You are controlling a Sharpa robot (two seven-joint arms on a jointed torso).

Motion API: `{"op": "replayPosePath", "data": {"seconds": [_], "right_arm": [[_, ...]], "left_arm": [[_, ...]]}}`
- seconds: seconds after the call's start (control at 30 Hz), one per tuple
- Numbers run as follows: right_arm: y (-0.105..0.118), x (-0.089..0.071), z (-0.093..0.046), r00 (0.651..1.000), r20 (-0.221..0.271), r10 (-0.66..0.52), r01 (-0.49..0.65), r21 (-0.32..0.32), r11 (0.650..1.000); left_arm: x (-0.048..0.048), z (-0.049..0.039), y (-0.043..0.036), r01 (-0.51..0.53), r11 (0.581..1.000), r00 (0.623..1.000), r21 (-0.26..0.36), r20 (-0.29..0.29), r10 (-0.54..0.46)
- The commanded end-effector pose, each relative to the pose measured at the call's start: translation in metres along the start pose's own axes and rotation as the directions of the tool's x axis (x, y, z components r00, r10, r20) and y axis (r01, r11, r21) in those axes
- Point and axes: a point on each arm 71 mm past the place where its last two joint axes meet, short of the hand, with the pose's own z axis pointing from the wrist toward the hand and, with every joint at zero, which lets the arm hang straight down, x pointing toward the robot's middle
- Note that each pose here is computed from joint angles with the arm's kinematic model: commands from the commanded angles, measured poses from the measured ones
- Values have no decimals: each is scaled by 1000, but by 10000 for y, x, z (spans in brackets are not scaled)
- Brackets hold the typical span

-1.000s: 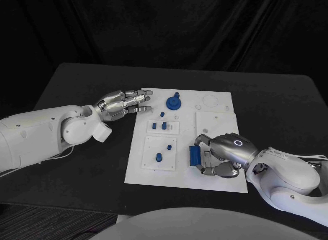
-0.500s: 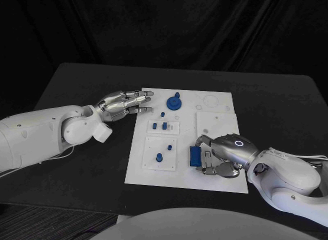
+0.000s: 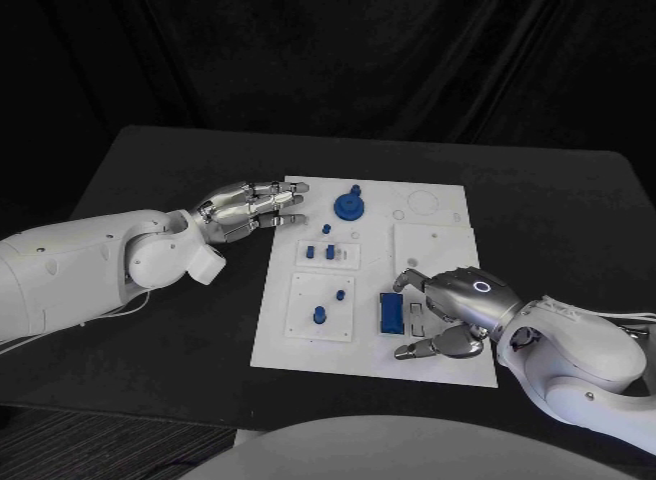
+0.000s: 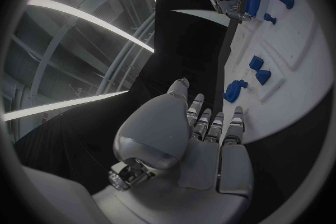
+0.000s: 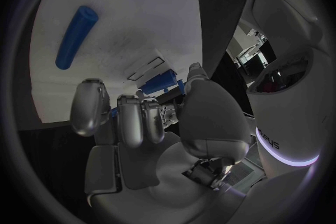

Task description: Assemble the parts on the task board

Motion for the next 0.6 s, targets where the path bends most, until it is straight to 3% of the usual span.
{"op": "replayPosePath", "data": {"seconds": [0.03, 0.6], "right_arm": [[8, -42, -10, 997, 67, 23, -23, -13, 1000], [-19, -9, 21, 999, 38, 23, -23, -4, 1000]], "left_arm": [[17, 3, 2, 9, 1000, 1000, 6, -17, -9], [28, 14, 6, 11, 1000, 1000, 4, -23, -10]]}}
